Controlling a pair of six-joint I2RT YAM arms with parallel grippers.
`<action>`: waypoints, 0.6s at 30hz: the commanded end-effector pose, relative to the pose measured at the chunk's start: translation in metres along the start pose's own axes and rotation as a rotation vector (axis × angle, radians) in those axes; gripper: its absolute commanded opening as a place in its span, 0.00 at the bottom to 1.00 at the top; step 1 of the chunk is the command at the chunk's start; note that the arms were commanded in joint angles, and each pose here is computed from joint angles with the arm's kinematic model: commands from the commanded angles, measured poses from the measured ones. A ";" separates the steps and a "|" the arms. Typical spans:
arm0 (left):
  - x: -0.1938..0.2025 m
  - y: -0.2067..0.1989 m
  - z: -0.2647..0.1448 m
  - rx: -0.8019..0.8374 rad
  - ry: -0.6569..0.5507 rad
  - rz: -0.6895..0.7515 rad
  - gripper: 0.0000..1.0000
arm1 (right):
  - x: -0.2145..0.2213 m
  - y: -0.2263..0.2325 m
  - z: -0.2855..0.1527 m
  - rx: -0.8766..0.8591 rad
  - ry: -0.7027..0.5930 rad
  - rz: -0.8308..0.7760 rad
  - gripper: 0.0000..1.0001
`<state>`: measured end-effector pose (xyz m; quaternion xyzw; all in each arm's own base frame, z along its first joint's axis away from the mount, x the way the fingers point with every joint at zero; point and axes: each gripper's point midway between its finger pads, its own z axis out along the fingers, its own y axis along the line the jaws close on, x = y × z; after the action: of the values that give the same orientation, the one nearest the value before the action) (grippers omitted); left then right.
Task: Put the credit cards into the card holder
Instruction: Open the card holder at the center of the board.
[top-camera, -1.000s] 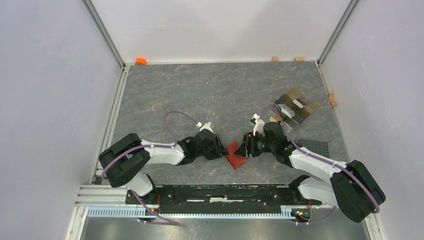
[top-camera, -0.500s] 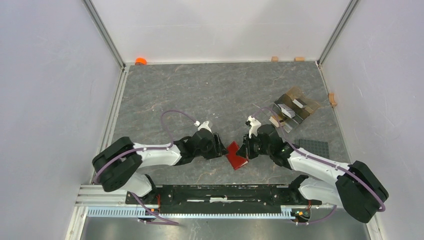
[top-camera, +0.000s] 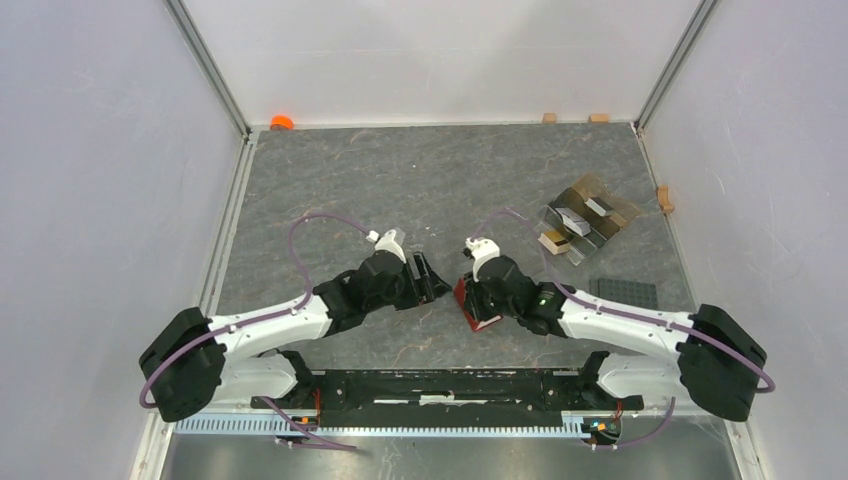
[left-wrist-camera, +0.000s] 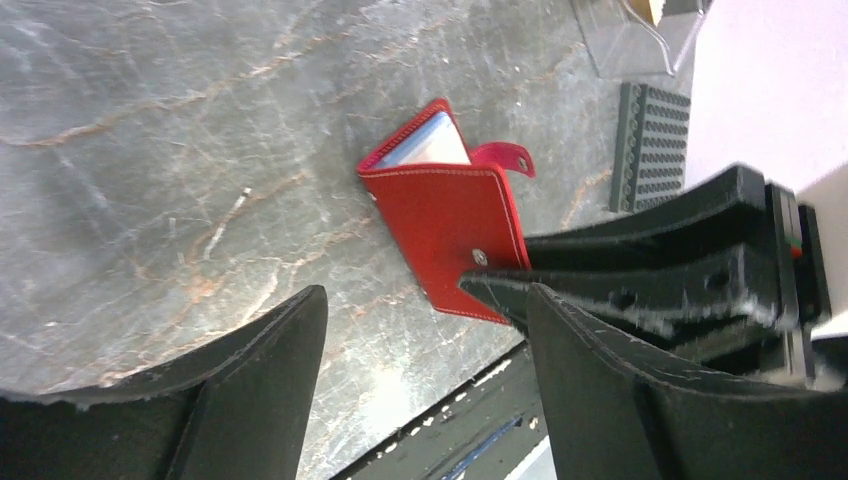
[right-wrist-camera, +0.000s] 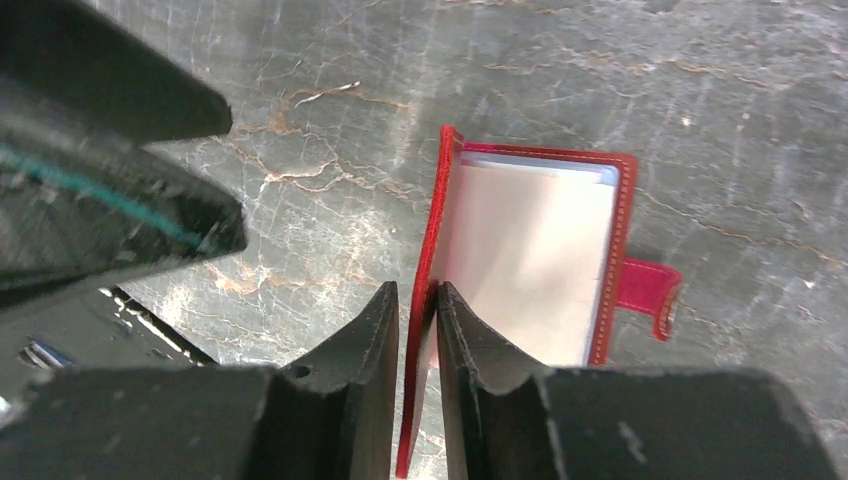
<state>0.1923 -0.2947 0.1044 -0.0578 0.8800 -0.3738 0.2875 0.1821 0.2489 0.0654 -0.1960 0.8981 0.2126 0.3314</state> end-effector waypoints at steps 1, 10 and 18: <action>-0.006 0.012 0.001 0.001 -0.016 -0.009 0.81 | -0.012 0.019 0.007 0.011 -0.028 -0.004 0.27; 0.001 0.017 0.008 0.037 0.012 -0.056 0.87 | -0.008 0.052 0.014 -0.033 -0.013 -0.052 0.42; 0.011 0.020 0.015 0.064 0.035 -0.081 0.86 | -0.004 0.056 0.016 -0.038 -0.006 -0.059 0.44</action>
<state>0.1911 -0.2841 0.0744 -0.0690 0.8811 -0.3872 0.2625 0.1572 0.2895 0.0555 -0.2415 0.8958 0.2037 0.3126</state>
